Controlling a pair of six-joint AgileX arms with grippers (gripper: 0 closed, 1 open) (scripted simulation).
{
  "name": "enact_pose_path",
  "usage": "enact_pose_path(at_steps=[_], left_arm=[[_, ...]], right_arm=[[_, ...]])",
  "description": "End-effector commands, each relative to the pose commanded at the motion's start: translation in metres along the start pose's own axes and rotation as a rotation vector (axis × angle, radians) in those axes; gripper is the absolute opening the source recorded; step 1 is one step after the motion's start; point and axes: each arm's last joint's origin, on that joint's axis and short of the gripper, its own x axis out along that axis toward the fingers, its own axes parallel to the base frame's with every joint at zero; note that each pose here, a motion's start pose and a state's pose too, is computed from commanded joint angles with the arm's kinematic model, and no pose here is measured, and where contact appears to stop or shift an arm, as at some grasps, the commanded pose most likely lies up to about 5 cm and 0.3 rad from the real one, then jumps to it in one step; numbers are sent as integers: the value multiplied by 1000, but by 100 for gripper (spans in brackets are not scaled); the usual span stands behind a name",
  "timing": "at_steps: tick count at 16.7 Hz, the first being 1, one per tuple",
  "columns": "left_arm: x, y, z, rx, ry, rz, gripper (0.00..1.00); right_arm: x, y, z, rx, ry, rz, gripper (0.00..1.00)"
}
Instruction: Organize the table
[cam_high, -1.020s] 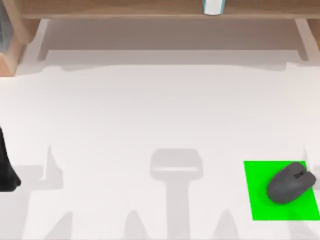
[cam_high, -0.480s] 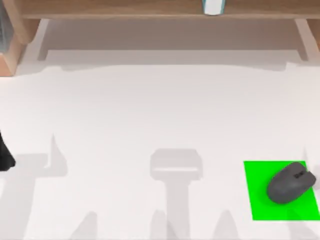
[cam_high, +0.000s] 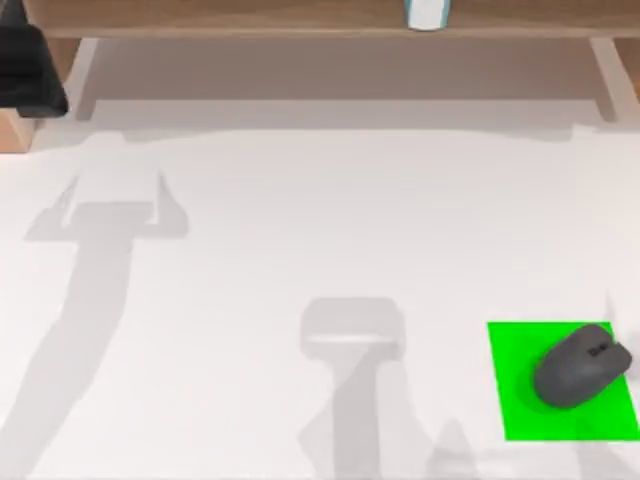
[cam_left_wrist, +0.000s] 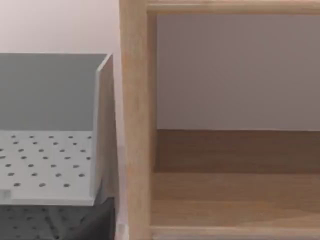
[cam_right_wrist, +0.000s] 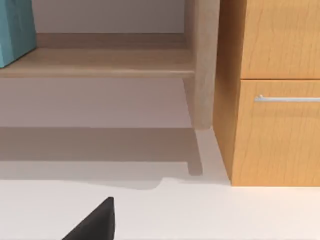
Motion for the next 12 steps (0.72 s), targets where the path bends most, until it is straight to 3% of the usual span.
enact_pose_path(at_steps=[3, 6, 12], left_arm=[[54, -38, 26, -2, 1, -4, 100], [109, -89, 32, -3, 1, -8, 100], [187, -210, -9, -5, -1, -14, 100]], right_arm=[[0, 0, 0, 0, 0, 0, 100], [0, 0, 0, 0, 0, 0, 100], [0, 0, 0, 0, 0, 0, 100]])
